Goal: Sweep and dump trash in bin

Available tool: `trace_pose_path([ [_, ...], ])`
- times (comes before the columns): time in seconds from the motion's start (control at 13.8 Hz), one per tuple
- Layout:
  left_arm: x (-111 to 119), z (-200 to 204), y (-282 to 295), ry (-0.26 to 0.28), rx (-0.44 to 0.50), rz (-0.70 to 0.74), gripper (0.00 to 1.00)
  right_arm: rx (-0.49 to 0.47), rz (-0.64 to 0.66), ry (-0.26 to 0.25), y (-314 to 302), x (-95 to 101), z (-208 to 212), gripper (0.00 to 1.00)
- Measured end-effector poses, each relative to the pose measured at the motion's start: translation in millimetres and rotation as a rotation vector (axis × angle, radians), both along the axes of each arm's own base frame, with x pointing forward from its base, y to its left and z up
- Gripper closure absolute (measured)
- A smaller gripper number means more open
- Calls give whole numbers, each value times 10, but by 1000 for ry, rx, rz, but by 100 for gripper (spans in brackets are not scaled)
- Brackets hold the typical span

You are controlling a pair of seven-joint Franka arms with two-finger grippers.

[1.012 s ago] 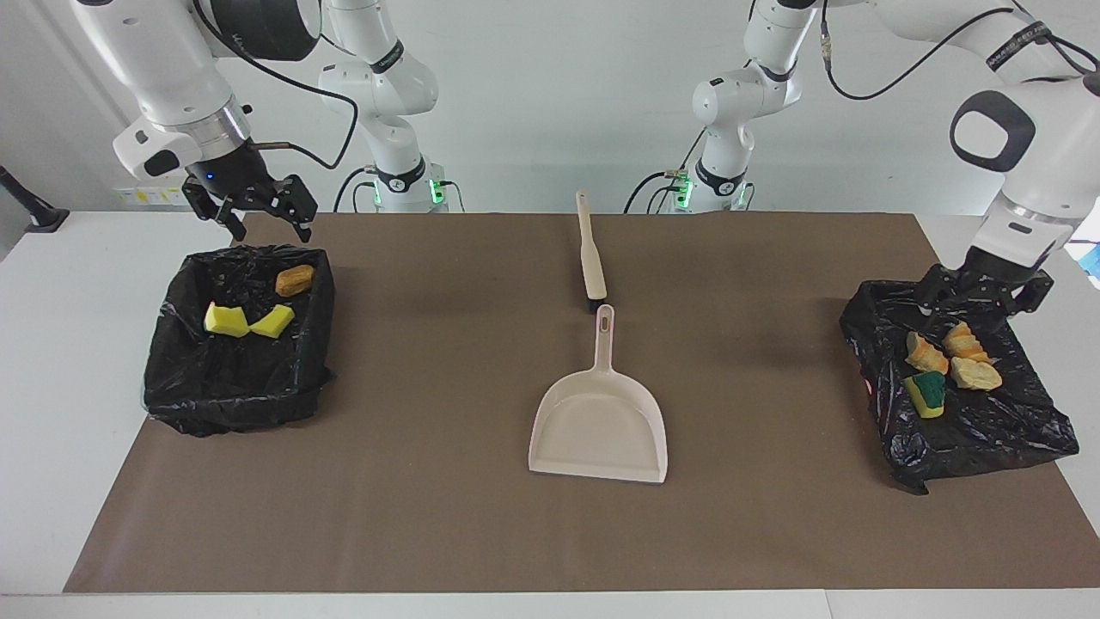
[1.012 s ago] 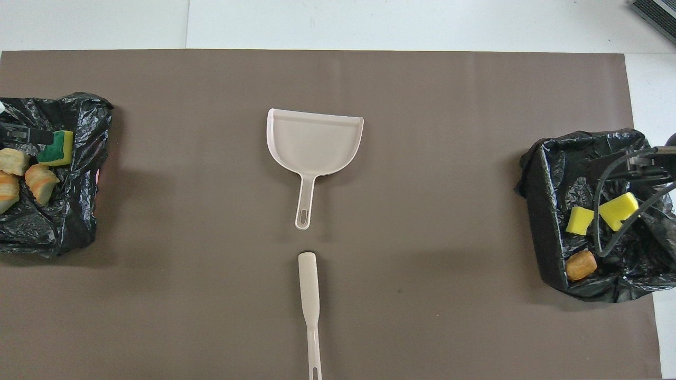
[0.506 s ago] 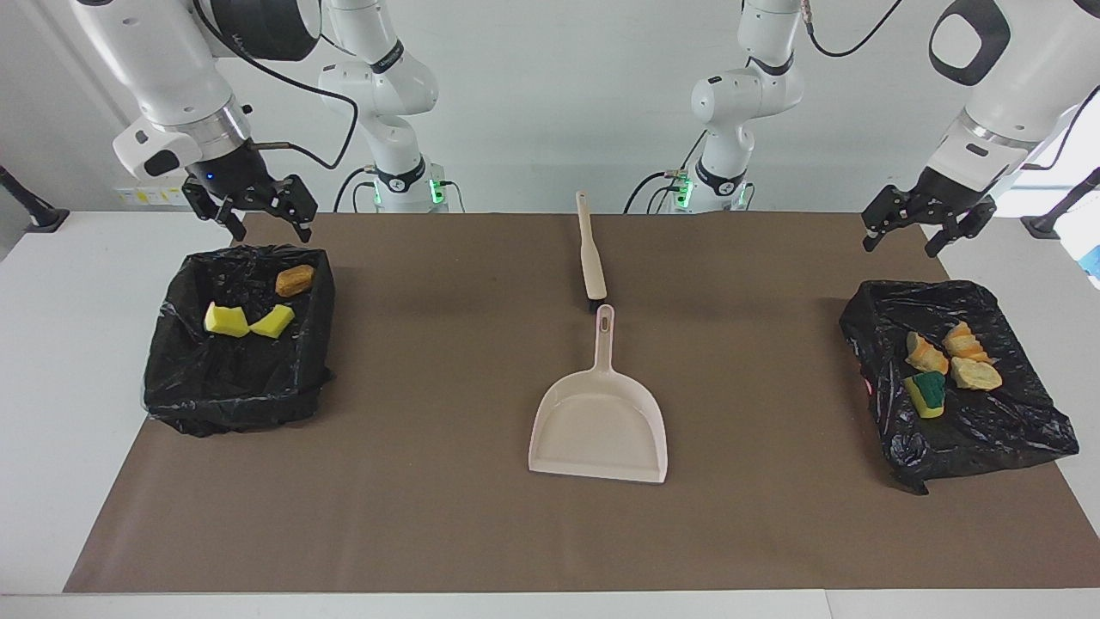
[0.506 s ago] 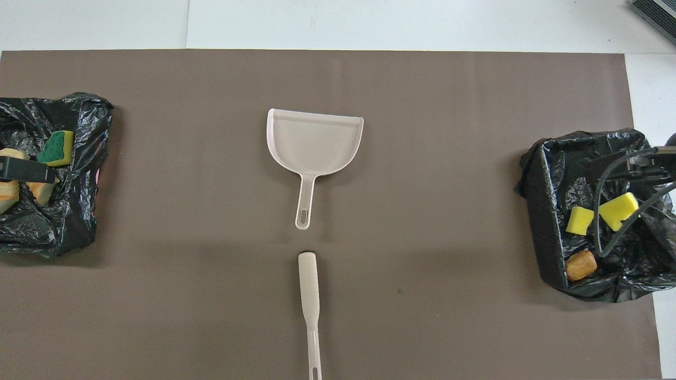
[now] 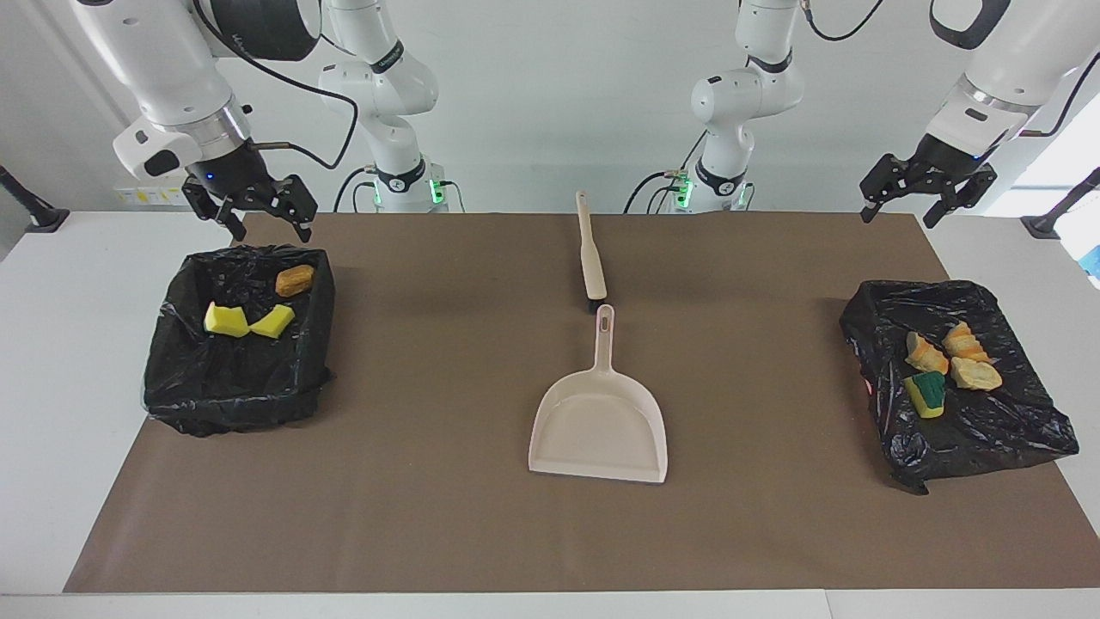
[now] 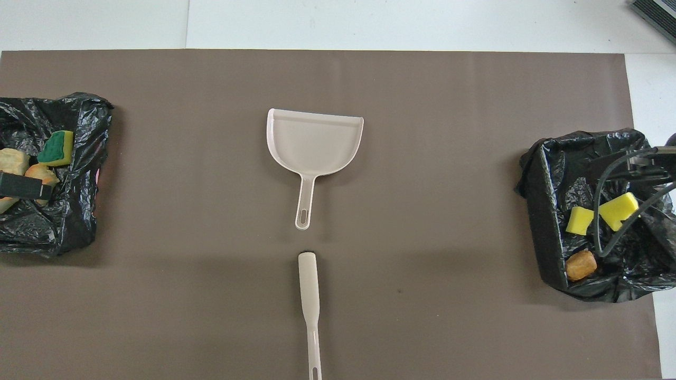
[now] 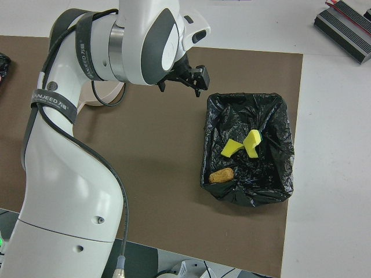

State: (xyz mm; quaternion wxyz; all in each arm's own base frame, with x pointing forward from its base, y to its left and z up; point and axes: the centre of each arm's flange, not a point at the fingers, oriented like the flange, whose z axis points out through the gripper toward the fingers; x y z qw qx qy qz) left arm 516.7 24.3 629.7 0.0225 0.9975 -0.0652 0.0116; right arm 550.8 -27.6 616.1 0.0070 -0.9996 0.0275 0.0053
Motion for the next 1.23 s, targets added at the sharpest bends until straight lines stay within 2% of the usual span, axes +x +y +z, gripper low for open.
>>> trace_pose_path([
  [0.36, 5, -8, -251, 9, -3, 104, 0, 0, 0, 0, 0, 0, 0, 0],
  [0.58, -7, 42, -214, 2, -5, 115, 0, 0, 0, 0, 0, 0, 0, 0],
  [0.87, -112, 263, -217, 23, -18, 102, 0, 0, 0, 0, 0, 0, 0, 0],
  [1.01, -124, 283, -198, 21, -19, 105, 0, 0, 0, 0, 0, 0, 0, 0],
  [1.23, -152, 263, -196, 47, -13, 104, 0, 0, 0, 0, 0, 0, 0, 0],
])
